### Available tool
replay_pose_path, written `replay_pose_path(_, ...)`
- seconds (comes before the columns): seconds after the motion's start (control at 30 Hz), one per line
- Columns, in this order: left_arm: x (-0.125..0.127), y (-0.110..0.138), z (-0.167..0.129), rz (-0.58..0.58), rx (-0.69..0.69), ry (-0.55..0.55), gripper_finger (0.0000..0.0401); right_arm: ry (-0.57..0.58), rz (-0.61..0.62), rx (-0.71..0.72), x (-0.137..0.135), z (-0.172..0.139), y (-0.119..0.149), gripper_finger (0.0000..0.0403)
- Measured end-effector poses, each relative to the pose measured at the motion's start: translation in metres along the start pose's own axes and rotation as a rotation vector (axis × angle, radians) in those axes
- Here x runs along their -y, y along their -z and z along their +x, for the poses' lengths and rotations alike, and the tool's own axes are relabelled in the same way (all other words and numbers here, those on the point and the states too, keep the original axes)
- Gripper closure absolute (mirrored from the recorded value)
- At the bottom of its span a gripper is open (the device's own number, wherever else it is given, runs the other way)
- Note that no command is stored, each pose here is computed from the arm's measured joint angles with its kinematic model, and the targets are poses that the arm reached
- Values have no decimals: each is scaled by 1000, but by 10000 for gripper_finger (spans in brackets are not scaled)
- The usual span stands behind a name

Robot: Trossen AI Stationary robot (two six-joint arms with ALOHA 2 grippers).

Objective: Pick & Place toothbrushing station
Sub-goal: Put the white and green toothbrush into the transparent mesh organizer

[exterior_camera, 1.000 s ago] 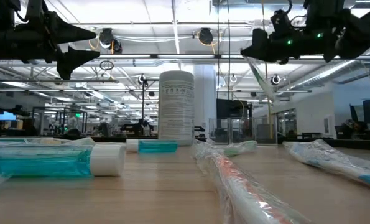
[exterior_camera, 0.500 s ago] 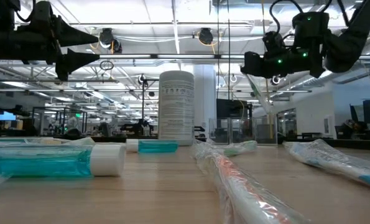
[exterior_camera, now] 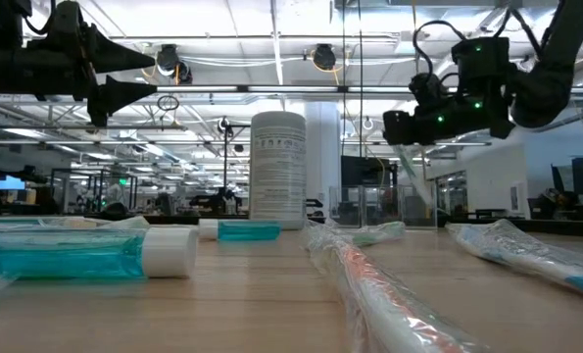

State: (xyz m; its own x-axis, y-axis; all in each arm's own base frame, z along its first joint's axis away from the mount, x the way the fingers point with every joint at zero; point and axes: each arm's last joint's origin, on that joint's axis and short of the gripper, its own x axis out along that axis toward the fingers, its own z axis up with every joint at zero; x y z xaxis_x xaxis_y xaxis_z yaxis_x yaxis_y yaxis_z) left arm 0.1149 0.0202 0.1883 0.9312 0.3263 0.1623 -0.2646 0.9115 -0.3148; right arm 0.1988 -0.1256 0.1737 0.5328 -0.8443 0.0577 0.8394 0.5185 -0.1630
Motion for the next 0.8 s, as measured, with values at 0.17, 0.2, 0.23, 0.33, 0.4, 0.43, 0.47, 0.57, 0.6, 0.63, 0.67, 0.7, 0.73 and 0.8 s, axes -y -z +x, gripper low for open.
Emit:
replay_pose_path(0.17,-1,3,0,-6,-31,-8,130,12,-32,-6,0,-15,2,372)
replay_pose_path(0.2,-1,3,0,-17,-33,-9,130,6,-34,-8,1,-19,3,371)
replay_pose_path(0.23,-1,3,0,-30,-33,-9,130,-1,-30,-10,1,-22,4,369)
replay_pose_path(0.33,-1,3,0,-55,-33,-9,130,-17,-20,-26,1,-31,9,359)
replay_pose_path(0.4,-1,3,0,-56,-31,-9,130,-28,-18,-29,1,-36,12,347)
replay_pose_path(0.43,-1,3,0,-59,-30,-8,130,-33,-19,-30,2,-38,13,340)
replay_pose_path(0.47,-1,3,0,-67,-30,-8,130,-28,-20,-35,2,-41,14,333)
replay_pose_path(0.57,-1,3,0,-99,-30,-9,130,24,-28,-53,1,-48,16,307)
replay_pose_path(0.6,-1,3,0,-110,-30,-9,130,48,-29,-55,1,-50,15,298)
replay_pose_path(0.63,-1,3,0,-121,-30,-9,130,69,-25,-51,0,-52,13,289)
replay_pose_path(0.67,-1,3,0,-133,-31,-7,130,79,-20,-44,-1,-54,11,281)
replay_pose_path(0.7,-1,3,0,-143,-34,1,130,69,-10,-31,-3,-57,8,274)
replay_pose_path(0.73,0,3,0,-152,-40,16,130,46,3,-14,-5,-60,5,266)
replay_pose_path(0.8,1,3,0,-166,-51,54,130,-13,22,22,-9,-65,-2,255)
